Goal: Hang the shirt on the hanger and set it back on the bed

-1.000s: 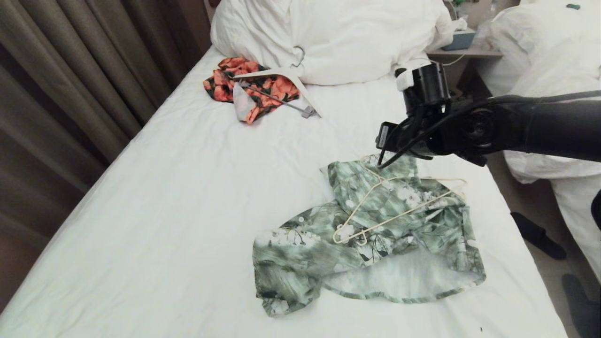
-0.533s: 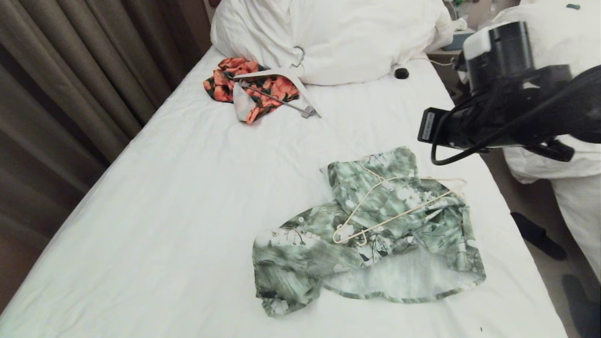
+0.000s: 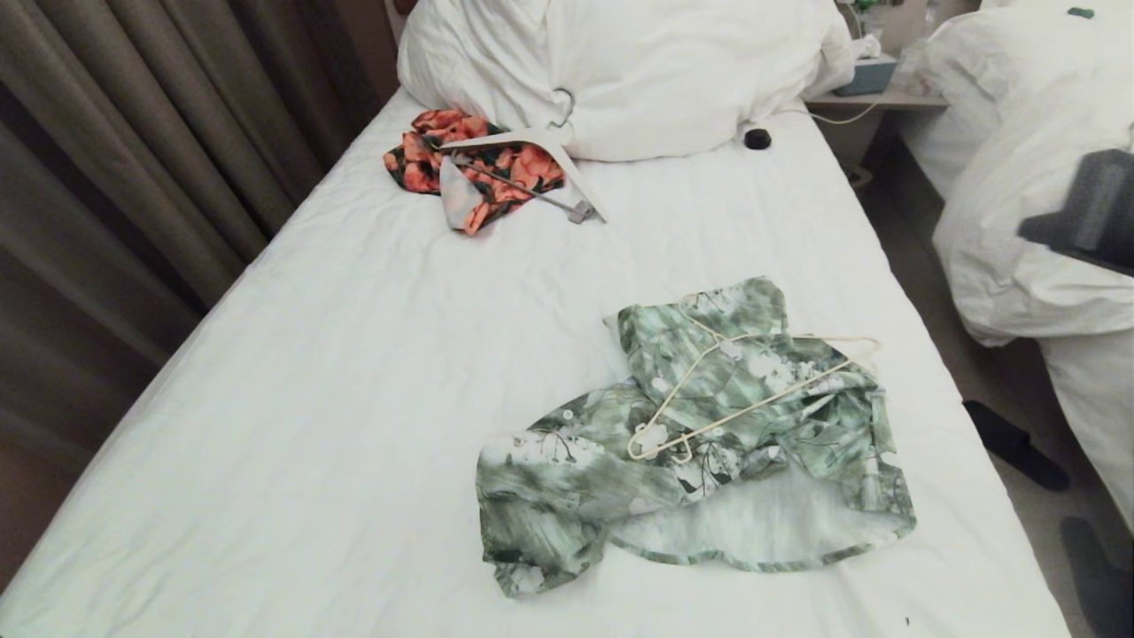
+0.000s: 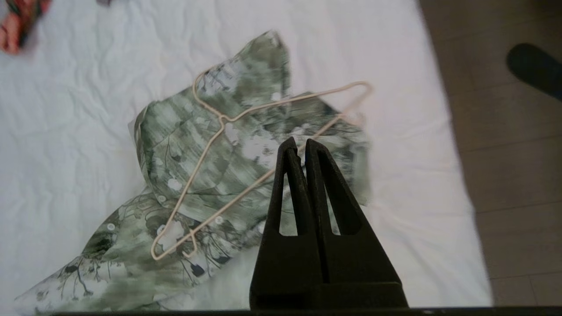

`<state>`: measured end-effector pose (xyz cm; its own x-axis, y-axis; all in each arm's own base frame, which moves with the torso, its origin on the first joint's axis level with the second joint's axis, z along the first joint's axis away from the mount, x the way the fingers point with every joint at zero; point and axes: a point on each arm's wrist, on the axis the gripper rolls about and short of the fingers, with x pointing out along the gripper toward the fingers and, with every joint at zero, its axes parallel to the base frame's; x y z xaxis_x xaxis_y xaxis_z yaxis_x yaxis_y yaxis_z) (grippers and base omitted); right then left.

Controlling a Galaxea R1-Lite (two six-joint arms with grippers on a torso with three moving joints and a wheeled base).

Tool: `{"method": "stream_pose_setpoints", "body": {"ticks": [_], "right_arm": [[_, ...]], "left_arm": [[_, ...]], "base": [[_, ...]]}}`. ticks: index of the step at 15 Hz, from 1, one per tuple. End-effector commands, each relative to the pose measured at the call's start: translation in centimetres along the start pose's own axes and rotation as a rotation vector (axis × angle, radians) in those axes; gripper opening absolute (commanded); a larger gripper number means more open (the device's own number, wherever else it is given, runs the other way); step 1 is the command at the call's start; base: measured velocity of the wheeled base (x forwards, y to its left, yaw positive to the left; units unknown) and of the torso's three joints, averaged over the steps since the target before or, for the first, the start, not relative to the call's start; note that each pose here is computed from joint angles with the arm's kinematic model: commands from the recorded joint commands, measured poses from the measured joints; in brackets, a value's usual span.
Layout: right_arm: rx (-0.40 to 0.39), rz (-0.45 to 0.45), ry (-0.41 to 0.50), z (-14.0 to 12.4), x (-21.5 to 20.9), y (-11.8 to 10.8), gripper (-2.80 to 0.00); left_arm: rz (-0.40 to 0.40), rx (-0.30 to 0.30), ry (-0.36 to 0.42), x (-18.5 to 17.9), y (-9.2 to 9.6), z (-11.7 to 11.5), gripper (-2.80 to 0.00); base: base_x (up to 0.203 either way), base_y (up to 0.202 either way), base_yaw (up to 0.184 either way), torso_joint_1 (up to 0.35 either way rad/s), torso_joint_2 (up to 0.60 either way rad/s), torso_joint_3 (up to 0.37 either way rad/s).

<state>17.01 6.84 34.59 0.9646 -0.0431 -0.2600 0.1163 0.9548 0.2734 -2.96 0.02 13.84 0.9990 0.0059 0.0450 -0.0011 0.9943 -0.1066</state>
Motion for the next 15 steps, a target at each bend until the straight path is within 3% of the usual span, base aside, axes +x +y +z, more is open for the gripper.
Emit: {"method": "stream_pose_setpoints", "body": {"ticks": [1, 5, 10, 12, 13, 15], "right_arm": [[0.06, 0.025, -0.107, 0.4, -5.7, -3.2, -2.8], [0.078, 0.007, -0.201, -2.9, -12.0, -8.2, -2.8], [0.072, -0.066, -0.252, -10.2, -15.7, -12.6, -2.8], [0.047, -0.058, -0.277, -13.1, -16.8, -13.9, -2.8], [0.025, -0.096, -0.271, -14.2, -16.7, -14.0, -2.8], [-0.001, -0.193, -0.284, -15.6, -16.8, -14.0, -2.8]], "left_arm": [[-0.023, 0.012, -0.023, -0.6, 0.1, -1.9, -2.8], [-0.033, 0.108, 0.039, 0.0, 0.5, -5.2, -2.8], [-0.061, 0.112, 0.04, 0.1, 0.4, -5.4, -2.8], [-0.072, 0.111, 0.04, 0.0, 0.4, -5.4, -2.8], [-0.059, 0.122, 0.042, 0.1, 0.5, -5.4, -2.8], [0.0, 0.207, 0.068, 0.2, 0.7, -6.2, -2.8]], "base": [[0.0, 0.0, 0.0, 0.0, 0.0, 0.0], [0.0, 0.0, 0.0, 0.0, 0.0, 0.0], [0.0, 0.0, 0.0, 0.0, 0.0, 0.0], [0.0, 0.0, 0.0, 0.0, 0.0, 0.0], [0.0, 0.0, 0.0, 0.0, 0.0, 0.0], [0.0, 0.0, 0.0, 0.0, 0.0, 0.0]]}}
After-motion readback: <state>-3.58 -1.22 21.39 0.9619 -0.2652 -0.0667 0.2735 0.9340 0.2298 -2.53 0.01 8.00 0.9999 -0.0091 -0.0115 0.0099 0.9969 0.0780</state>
